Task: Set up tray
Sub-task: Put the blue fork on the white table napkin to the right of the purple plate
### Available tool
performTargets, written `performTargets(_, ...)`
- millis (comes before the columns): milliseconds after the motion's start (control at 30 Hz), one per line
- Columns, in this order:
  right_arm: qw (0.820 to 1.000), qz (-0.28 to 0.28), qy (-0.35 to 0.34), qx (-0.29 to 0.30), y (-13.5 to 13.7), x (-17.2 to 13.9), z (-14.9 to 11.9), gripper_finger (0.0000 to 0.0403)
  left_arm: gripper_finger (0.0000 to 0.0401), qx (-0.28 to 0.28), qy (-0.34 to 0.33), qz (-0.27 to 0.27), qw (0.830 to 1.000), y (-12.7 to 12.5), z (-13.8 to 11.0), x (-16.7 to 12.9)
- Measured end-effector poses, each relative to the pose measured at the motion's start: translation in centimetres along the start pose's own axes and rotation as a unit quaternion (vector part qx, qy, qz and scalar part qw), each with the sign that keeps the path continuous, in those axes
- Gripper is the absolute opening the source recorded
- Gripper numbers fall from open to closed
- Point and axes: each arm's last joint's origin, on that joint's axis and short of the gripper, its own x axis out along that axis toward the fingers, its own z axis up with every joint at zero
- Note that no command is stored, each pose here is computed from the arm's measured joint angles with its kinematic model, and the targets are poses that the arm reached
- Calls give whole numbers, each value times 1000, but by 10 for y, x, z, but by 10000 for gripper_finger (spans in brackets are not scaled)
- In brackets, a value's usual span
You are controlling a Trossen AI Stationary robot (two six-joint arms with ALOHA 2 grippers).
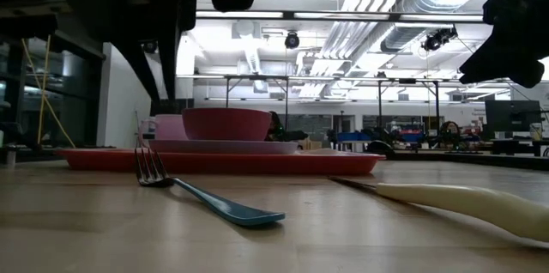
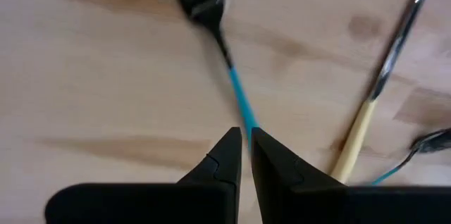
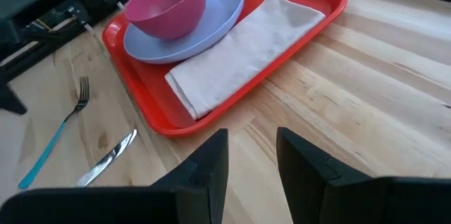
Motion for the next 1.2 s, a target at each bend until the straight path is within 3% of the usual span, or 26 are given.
performTargets(533,999,27,-2,-36,4,0,2,99,65,-16,4,-8,1000,-1,-1,1)
performTargets(767,999,29,-4,-42,5,0,3,99,65,-13,41,9,999,-2,-10,31)
performTargets(867,999,32,-3,-41,5,0,3,99,65,-16,69,-10,997,-5,-17,45)
performTargets(1200,998,40,6,-51,7,0,2,99,65,-27,64,-5,998,-4,-17,48)
